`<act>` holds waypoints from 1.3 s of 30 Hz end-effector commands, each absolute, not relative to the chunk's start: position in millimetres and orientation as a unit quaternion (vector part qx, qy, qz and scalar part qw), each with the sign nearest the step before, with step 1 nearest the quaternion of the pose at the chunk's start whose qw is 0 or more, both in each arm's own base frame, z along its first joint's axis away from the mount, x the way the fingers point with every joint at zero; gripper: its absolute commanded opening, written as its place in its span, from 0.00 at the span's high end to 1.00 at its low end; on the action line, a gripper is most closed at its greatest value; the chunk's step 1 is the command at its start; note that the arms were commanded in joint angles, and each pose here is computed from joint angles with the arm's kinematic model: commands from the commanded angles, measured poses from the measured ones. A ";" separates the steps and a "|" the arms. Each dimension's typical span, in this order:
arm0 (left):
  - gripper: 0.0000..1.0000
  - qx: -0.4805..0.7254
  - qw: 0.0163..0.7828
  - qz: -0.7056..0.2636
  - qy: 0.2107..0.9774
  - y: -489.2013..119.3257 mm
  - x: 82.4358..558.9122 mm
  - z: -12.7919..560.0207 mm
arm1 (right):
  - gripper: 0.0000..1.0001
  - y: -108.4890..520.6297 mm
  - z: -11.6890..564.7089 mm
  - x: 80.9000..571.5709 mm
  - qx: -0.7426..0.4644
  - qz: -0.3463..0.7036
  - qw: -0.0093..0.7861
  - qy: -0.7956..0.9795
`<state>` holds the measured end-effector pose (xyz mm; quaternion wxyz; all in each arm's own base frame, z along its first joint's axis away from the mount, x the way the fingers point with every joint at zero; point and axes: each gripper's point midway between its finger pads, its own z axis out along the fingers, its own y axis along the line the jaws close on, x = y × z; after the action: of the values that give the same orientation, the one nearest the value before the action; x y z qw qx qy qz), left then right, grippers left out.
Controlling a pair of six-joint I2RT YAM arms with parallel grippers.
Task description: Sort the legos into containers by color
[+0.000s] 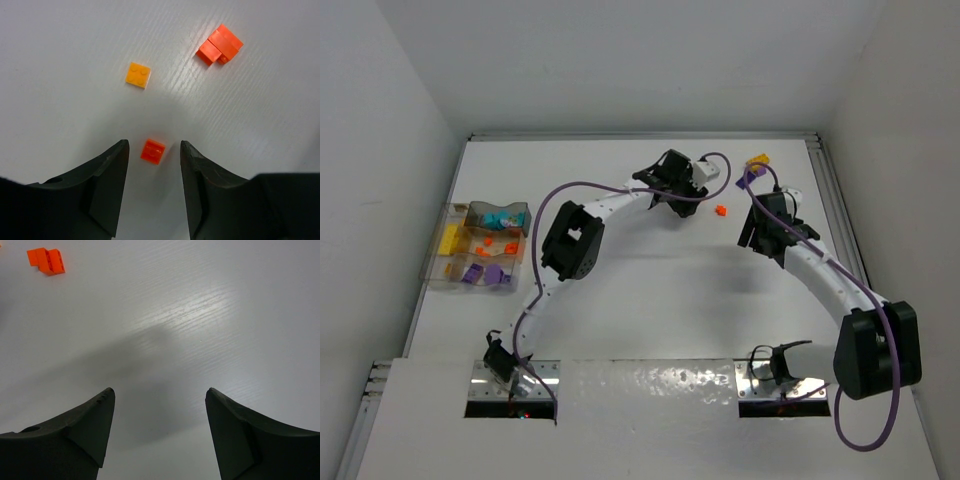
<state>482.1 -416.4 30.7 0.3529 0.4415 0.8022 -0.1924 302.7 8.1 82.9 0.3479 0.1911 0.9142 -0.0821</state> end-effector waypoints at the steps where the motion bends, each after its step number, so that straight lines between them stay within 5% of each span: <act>1: 0.57 0.451 0.344 -0.192 0.801 -415.5 478.0 23.0 | 0.29 10.2 93.5 315.3 0.189 -0.078 0.367 0.907; 7: 0.62 0.447 0.341 -0.175 0.808 -412.4 478.3 13.0 | 0.30 10.8 94.6 316.2 0.188 -0.077 0.368 0.907; 10: 0.78 0.447 0.343 -0.181 0.806 -415.1 478.5 14.2 | 0.31 9.6 96.3 316.5 0.185 -0.082 0.368 0.908; 16: 0.87 0.454 0.342 -0.188 0.801 -416.1 474.9 18.0 | 0.31 5.9 99.8 316.3 0.184 -0.091 0.371 0.906; 18: 1.00 0.453 0.349 -0.189 0.798 -416.5 477.0 23.0 | 0.32 6.8 99.9 317.6 0.186 -0.088 0.373 0.905; 34: 1.00 0.425 0.459 -0.198 0.754 -412.0 499.8 159.2 | 0.34 11.1 106.1 322.2 0.173 -0.077 0.379 0.906; 39: 1.00 0.370 0.437 -0.160 0.804 -297.8 495.7 223.4 | 0.35 17.8 115.5 335.4 0.156 -0.061 0.400 0.901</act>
<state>485.1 -374.8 107.3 0.3743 0.4265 0.8036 -0.1797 309.0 8.6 88.8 0.3544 0.1678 0.9160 -0.0847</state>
